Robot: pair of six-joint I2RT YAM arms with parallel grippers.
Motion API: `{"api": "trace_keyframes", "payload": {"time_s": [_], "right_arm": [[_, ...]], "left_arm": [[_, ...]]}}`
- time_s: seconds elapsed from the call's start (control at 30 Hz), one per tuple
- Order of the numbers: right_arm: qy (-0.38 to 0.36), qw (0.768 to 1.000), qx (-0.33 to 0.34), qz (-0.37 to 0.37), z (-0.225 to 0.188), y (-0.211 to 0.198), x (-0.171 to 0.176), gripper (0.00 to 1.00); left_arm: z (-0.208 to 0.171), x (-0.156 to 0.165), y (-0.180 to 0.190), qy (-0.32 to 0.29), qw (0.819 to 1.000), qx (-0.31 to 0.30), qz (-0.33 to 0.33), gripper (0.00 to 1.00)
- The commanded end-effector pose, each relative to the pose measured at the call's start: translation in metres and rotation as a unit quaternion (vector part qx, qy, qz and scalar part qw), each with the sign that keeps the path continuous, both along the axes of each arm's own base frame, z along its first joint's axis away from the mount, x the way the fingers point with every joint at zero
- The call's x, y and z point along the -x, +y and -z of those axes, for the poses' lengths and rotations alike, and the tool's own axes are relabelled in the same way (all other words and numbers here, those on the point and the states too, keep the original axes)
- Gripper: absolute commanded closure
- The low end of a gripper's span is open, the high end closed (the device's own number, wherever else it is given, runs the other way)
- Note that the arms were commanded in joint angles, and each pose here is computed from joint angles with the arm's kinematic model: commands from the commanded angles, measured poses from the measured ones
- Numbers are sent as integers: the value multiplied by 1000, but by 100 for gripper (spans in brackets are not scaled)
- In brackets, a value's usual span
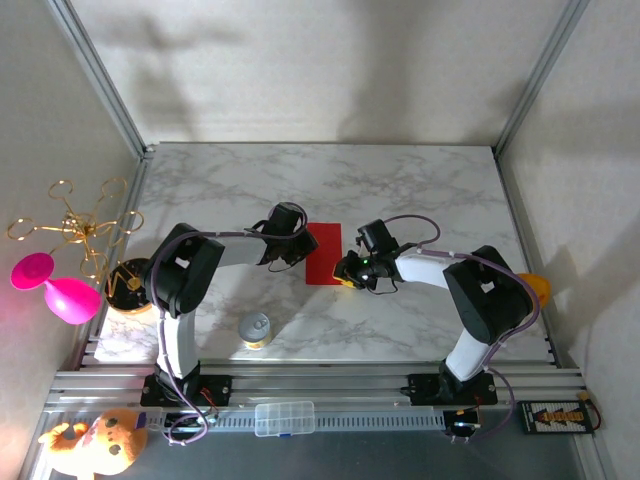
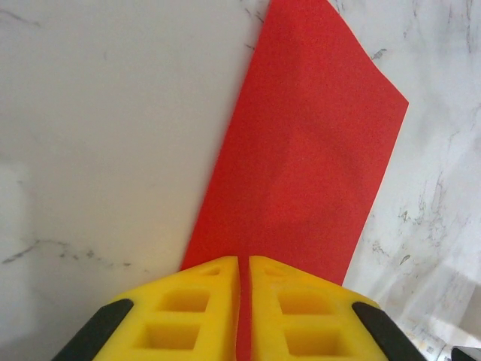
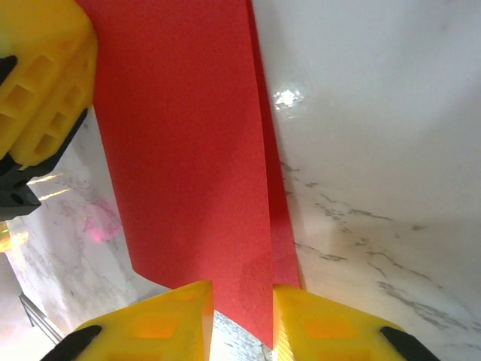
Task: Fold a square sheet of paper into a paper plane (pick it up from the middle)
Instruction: Fold the triangle a second time at the center of the table.
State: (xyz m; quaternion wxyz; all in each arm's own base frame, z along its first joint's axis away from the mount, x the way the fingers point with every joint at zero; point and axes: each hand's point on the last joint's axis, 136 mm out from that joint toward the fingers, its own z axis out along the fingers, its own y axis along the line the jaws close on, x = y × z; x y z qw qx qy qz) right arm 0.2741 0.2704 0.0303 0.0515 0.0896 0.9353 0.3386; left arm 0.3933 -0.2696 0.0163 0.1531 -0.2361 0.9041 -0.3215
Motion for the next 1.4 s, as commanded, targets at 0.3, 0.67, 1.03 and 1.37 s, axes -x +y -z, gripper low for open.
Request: {"api": "trace_keyframes", "payload": {"time_s": [0.3, 0.67, 1.03, 1.37], "right_arm": [[9, 999, -35, 25, -1, 8, -4, 78], [17, 999, -29, 42, 1, -2, -3, 85], [12, 999, -5, 39, 0, -12, 0, 100], [7, 1000, -4, 8, -6, -15, 9, 100]], "left_arm": [[46, 28, 26, 74, 996, -52, -7, 87], [27, 21, 18, 41, 999, -33, 4, 87], [-37, 0, -1, -59, 997, 10, 40, 78], [-27, -9, -7, -65, 995, -11, 69, 76]]}}
